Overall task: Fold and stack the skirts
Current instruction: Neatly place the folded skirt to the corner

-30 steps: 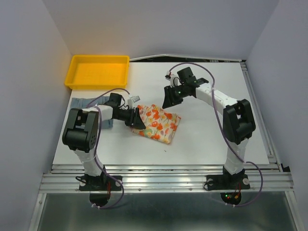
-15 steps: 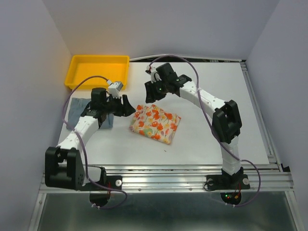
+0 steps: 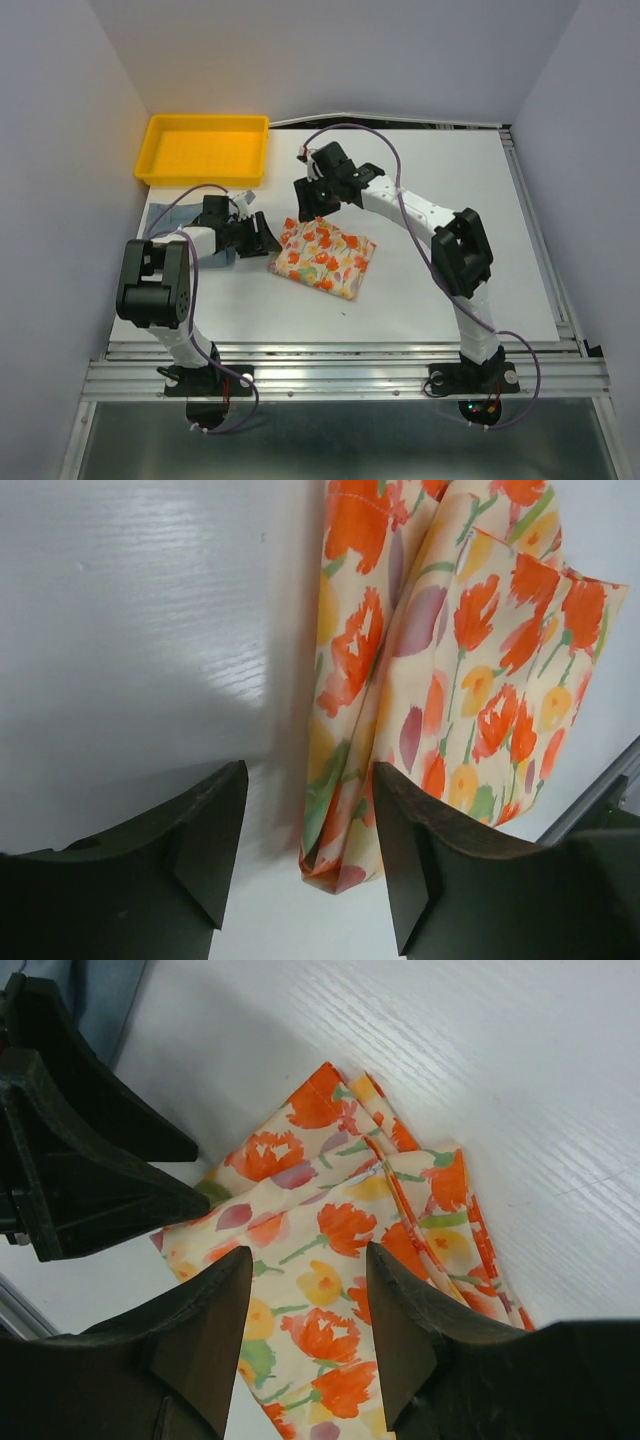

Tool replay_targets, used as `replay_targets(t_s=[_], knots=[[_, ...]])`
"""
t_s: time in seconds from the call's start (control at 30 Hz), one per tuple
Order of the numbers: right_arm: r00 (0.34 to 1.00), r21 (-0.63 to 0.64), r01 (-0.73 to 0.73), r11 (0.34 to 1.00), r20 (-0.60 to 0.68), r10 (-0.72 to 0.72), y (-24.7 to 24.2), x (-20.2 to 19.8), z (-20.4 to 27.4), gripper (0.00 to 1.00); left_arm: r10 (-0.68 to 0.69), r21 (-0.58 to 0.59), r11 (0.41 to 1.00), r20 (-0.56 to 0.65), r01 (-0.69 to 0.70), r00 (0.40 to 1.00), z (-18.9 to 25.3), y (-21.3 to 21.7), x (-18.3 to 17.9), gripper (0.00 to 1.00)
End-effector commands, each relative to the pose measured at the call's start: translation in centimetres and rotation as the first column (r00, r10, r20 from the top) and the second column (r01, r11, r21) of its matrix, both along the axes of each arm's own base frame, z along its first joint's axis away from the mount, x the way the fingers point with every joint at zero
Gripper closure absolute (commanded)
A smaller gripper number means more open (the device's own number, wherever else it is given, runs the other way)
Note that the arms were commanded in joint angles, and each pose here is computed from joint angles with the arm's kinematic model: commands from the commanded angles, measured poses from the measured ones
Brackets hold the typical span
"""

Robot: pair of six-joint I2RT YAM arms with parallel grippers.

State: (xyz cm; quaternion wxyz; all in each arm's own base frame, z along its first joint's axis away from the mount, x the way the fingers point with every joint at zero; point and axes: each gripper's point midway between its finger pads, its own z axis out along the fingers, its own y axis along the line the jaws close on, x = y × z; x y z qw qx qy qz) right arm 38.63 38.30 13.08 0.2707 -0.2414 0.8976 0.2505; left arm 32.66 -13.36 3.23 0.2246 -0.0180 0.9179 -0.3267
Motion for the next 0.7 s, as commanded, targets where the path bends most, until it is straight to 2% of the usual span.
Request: replay_targets(t_s=[0.0,0.23,0.3,0.33,0.43,0.67], knots=[[0.999,0.034,-0.028,0.999,0.046,0.026,2.0,0.2,1.6,0.45,-0.034,-0.070,0.997,0.002,0.034,0.999,-0.2,-0.9,-0.1,0.33],[0.997,-0.021,0.011,1.000,0.078,-0.009,4.2,1.4,-0.2,0.47,-0.046,-0.102,0.994,0.045,0.051,0.998,0.3,-1.1,-1.4,0.30],[0.997,-0.030,0.019,0.999,0.080,-0.016,4.6,1.2,-0.6,0.48,-0.072,-0.104,0.992,0.051,0.077,0.996,0.2,-1.7,-1.8,0.35],[0.997,-0.033,0.023,0.999,0.080,-0.020,4.6,1.4,-0.7,0.48,-0.083,-0.115,0.989,0.065,0.090,0.994,0.3,-2.0,-1.7,0.43],[0.997,-0.042,0.020,0.999,0.069,-0.017,5.2,1.2,-1.7,0.47,-0.118,-0.140,0.982,0.081,0.129,0.990,0.4,-2.9,-2.2,0.56],[0.999,-0.063,0.029,0.998,0.041,-0.027,5.9,1.2,-4.1,0.40,-0.150,-0.101,0.982,0.113,0.161,0.982,0.1,-3.7,-2.5,0.57]])
